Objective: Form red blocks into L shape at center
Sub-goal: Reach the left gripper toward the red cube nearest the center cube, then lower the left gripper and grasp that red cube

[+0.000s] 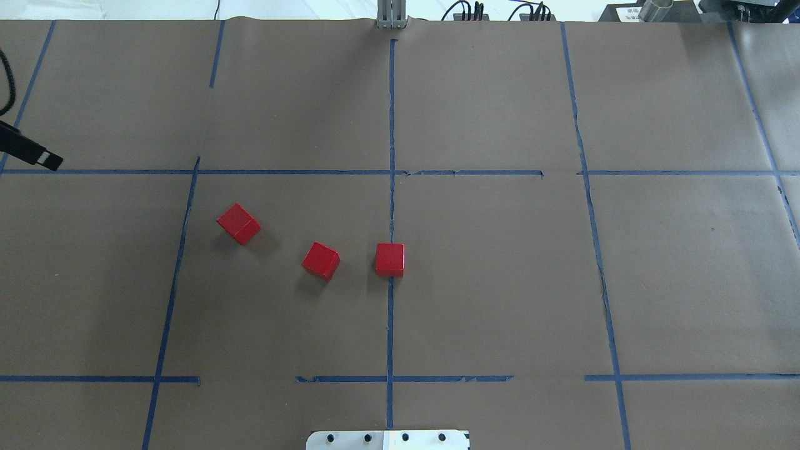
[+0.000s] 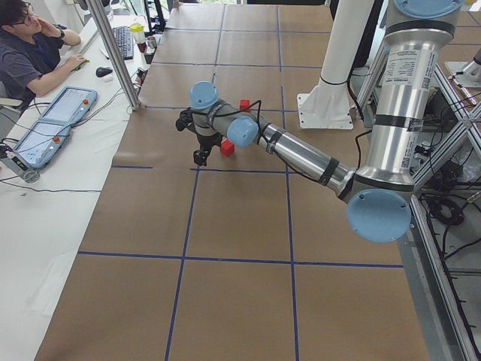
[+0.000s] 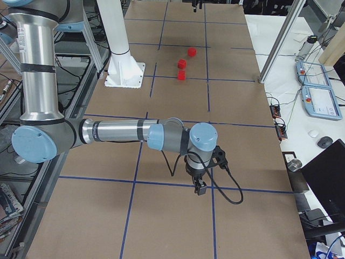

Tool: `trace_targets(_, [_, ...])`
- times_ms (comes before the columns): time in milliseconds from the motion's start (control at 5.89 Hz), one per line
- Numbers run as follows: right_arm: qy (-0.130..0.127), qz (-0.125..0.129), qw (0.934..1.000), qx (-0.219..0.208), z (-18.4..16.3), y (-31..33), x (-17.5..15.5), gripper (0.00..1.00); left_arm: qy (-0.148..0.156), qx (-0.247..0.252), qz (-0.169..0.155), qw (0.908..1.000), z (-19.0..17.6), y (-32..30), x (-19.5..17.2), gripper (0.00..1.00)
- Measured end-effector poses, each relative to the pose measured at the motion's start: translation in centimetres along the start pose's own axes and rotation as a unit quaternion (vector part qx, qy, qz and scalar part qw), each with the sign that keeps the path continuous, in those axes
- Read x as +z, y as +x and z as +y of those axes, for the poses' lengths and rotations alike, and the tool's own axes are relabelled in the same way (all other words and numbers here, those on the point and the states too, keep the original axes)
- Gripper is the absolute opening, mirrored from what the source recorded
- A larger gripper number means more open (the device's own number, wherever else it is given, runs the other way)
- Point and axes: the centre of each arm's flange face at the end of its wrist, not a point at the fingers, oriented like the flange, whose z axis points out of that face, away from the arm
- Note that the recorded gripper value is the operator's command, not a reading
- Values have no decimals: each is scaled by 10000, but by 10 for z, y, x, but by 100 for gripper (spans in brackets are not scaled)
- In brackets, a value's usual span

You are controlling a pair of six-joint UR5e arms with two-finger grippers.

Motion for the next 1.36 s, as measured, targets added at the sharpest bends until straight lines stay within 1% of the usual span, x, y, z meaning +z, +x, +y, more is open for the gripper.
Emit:
trace_targets(170, [-14, -15, 10000, 88, 17, 3, 4, 100, -43, 5, 118, 9999, -27, 53, 21, 100])
trace_targets(340, [-31, -27, 9999, 124, 24, 4, 7, 100, -85, -178, 8, 9998, -45, 107, 53, 100])
trace_targets(509, [-41, -33, 9999, 137, 26, 5, 8, 100, -103, -288, -162, 9994, -52, 161, 90, 100])
trace_targets(849, [-54, -47, 9999, 154, 29, 5, 10, 100, -52, -480, -410, 9980, -57, 253, 153, 100])
trace_targets(1189, [-74, -60, 9998, 174, 33, 5, 13, 100, -14, -983, -686, 9928, -66, 303, 207, 100])
trace_targets(1358, [-77, -62, 9998, 177, 34, 5, 13, 100, 3, -1069, -788, 9911, -67, 310, 220, 100])
